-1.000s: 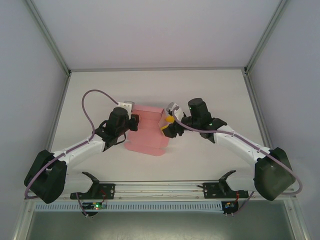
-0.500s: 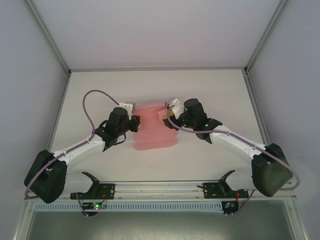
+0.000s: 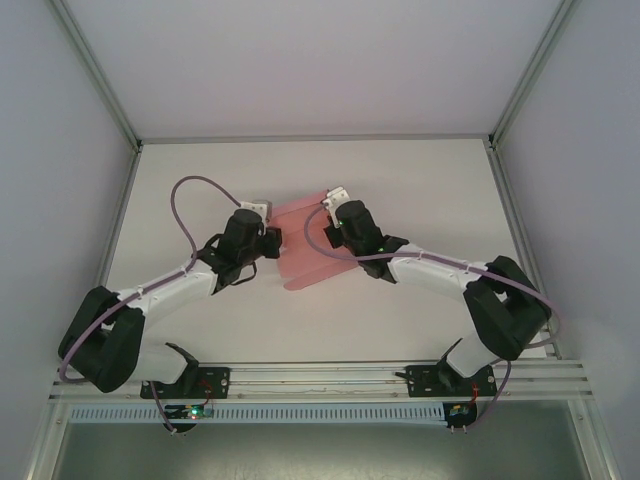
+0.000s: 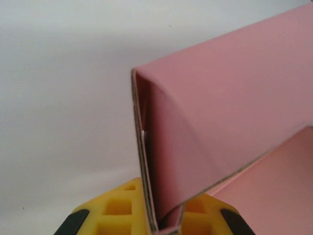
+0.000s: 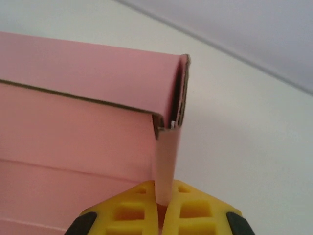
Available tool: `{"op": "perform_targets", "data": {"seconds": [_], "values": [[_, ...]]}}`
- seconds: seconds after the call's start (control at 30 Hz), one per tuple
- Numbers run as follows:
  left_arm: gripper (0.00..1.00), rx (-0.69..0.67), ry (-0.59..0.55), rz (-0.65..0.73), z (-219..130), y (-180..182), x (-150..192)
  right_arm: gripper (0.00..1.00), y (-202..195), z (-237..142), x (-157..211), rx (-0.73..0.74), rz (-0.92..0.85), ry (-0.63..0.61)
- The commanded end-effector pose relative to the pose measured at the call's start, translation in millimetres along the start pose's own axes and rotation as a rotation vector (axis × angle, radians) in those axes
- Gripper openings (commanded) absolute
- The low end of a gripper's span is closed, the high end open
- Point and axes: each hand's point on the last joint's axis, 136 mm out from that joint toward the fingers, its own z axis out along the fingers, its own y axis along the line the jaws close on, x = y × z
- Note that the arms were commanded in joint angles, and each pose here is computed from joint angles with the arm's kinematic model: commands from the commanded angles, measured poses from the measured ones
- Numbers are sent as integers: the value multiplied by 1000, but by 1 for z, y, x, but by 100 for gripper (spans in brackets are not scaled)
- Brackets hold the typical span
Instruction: Assemble paper box
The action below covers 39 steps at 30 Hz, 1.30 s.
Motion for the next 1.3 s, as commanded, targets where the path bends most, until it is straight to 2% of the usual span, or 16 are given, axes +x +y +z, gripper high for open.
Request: {"op": "perform_targets", "data": {"seconds": [0.0, 0.13, 0.2, 0.3, 0.4, 0.47, 0.53, 0.6, 0.67, 0.77, 0.87, 0.93, 0.97, 1.07, 1.13, 1.27], "values": [[0, 23, -40, -64, 1, -30, -25, 0, -38, -1, -14, 328, 31, -36], [0, -318, 15, -204, 2, 10, -14, 0, -101, -11, 4, 712, 27, 71], [0, -292, 77, -242, 7, 2, -2, 0, -136, -11, 14, 850, 23, 120], [0, -244, 86, -293, 10, -10, 4, 0, -172, -11, 20, 939, 81, 157], [0, -237, 96, -307, 10, -17, 6, 0, -190, -24, 9, 1063, 71, 136], [0, -238, 104, -300, 11, -21, 6, 2, -191, -24, 1, 1084, 62, 124], [0, -240, 115, -294, 15, -24, 7, 2, -186, -15, -1, 1028, 84, 117], [0, -235, 125, -289, 20, -27, 7, 0, -174, -3, -1, 900, 122, 100], [0, -224, 126, -280, 24, -29, 5, 2, -148, 10, -7, 713, 114, 66], [0, -209, 120, -263, 28, -32, 2, 11, -93, 19, -19, 342, 86, 14], [0, -208, 99, -236, 29, -32, -2, 32, -37, 1, -30, -36, 97, -37], [0, -210, 86, -209, 27, -32, -6, 59, -17, -21, -37, -204, 113, -79], [0, -211, 80, -190, 26, -31, -7, 74, -14, -34, -41, -254, 127, -101], [0, -221, 57, -159, 22, -28, -11, 85, -15, -68, -50, -324, 157, -164], [0, -209, 35, -144, 19, -28, -15, 98, -25, -86, -54, -309, 180, -200], [0, -145, -9, -111, 11, -35, -22, 98, -68, -108, -50, -151, 245, -250]]}}
